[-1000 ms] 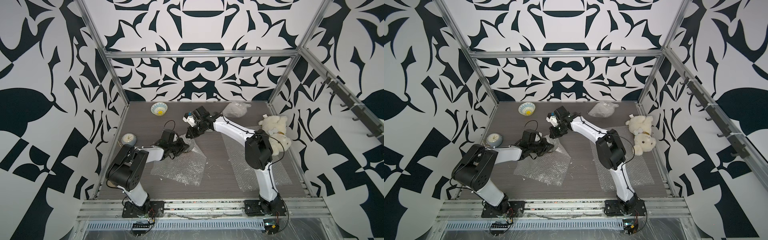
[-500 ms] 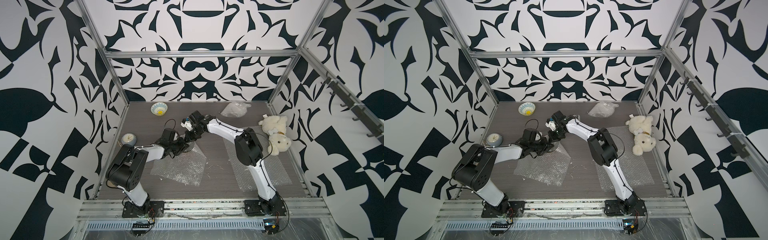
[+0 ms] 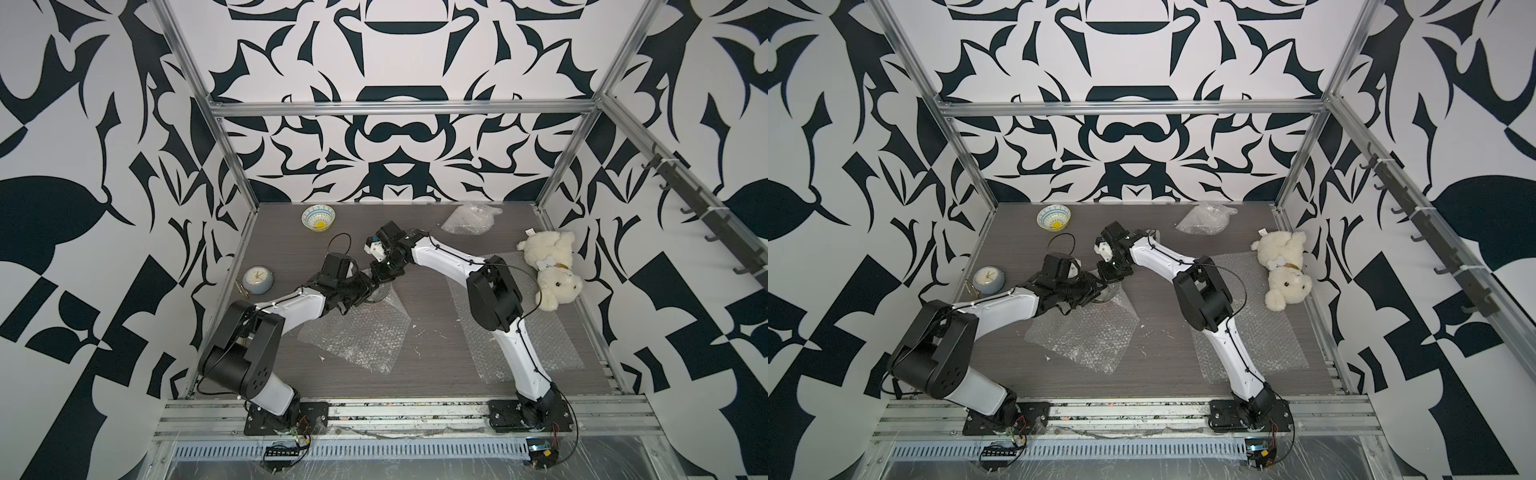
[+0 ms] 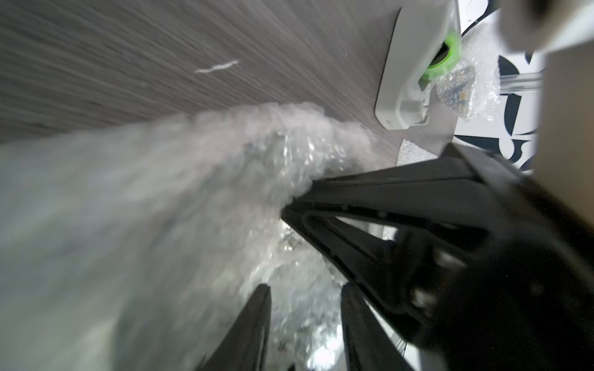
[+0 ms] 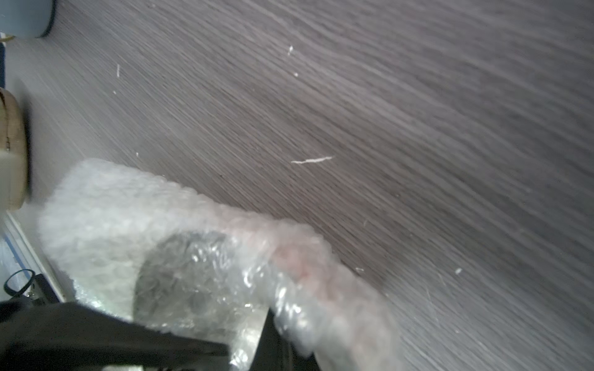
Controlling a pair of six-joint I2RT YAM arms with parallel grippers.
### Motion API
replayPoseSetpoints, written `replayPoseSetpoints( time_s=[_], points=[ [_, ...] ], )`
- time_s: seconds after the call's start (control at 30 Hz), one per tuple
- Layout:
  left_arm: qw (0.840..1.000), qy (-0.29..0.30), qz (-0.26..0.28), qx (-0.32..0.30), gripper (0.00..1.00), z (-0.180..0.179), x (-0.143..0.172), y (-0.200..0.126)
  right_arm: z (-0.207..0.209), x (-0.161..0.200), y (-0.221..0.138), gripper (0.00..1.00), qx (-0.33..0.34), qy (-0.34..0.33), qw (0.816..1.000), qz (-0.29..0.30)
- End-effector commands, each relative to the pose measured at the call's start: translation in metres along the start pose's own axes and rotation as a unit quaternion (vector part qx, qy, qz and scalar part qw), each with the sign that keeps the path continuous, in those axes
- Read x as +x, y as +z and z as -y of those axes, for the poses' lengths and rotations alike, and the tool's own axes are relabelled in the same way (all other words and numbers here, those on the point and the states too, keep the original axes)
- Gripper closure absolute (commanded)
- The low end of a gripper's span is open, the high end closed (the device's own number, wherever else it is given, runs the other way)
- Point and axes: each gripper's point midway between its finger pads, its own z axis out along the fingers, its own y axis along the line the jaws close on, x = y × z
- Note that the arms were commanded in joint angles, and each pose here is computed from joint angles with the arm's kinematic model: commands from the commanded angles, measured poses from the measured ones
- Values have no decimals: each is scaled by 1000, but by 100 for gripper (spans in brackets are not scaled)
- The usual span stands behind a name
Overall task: Wrap bowls in bubble wrap
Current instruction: Wrap the bowl in bubble wrap.
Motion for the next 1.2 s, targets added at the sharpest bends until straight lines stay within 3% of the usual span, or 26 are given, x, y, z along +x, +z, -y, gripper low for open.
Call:
replayPoseSetpoints(
  time_s=[0.0, 0.33, 0.43, 0.53, 0.67, 0.77, 0.93, 1.17],
  points=[
    [999, 16, 38, -21, 57, 1, -13, -19, 10, 12, 6, 99, 30, 0, 999, -23],
    [993, -37, 99, -52, 53, -44, -21, -69, -4, 15, -2, 99, 30, -15, 999, -14],
    [988, -63, 112, -82, 45, -71, -20, -90, -6, 18, -2, 99, 31, -19, 999, -12],
    [979, -100, 123, -126, 36, -106, -15, -115, -2, 21, 3, 100, 36, -18, 999, -14],
    [964, -154, 123, -176, 34, -144, -1, -140, 1, 22, 7, 100, 38, -17, 999, -17],
    [944, -183, 127, -244, 27, -170, 11, -153, 0, 20, 7, 99, 38, -16, 999, -11],
    [926, -221, 86, -295, 26, -193, 34, -151, -1, 17, 5, 99, 38, -17, 999, -7],
    [925, -242, 50, -289, 34, -205, 50, -132, -1, 15, 4, 100, 38, -15, 999, -3]
  ],
)
